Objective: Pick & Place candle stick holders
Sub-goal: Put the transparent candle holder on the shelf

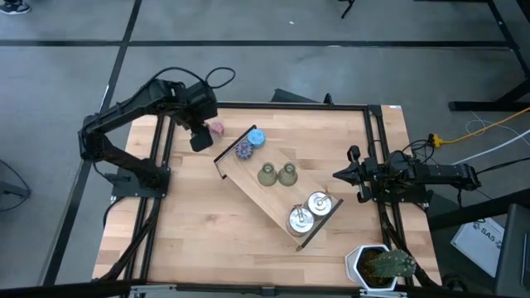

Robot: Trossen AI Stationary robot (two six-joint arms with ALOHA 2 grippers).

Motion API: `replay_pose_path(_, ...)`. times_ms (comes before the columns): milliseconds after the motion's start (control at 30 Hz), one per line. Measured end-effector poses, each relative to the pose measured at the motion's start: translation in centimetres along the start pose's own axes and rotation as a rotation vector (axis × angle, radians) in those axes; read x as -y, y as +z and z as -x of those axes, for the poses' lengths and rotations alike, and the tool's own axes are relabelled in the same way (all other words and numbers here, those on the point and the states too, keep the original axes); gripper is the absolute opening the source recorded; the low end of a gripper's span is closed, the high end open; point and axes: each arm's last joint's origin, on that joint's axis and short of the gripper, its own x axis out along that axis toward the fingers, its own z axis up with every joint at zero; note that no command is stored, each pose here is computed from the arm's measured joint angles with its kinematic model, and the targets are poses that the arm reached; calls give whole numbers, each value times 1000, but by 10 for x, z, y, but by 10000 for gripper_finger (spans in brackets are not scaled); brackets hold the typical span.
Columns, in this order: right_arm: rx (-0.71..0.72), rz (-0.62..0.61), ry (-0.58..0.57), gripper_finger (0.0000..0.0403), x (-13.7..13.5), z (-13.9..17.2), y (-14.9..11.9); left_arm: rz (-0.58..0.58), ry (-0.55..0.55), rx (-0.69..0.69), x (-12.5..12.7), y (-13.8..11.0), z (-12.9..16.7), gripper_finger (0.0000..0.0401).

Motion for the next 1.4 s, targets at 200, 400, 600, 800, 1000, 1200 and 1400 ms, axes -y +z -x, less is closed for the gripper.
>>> replay_pose_path(200,0,0,0,1,0,0,0,-127,-57,34,29,-1,8,176)
replay_pose_path(400,0,0,0,1,0,0,0,-237,-102,54,55,-5,13,176)
replay_pose_path(600,0,0,0,1,0,0,0,-314,-157,77,78,-6,13,176)
replay_pose_path(800,0,0,0,1,0,0,0,-355,-218,88,97,3,18,176)
replay_pose_path(1000,0,0,0,1,0,0,0,-397,-241,115,116,18,21,176)
replay_pose_path(1200,0,0,0,1,0,0,0,-452,-253,114,134,26,16,176)
replay_pose_path(1400,0,0,0,1,0,0,0,-485,-266,131,148,31,9,176)
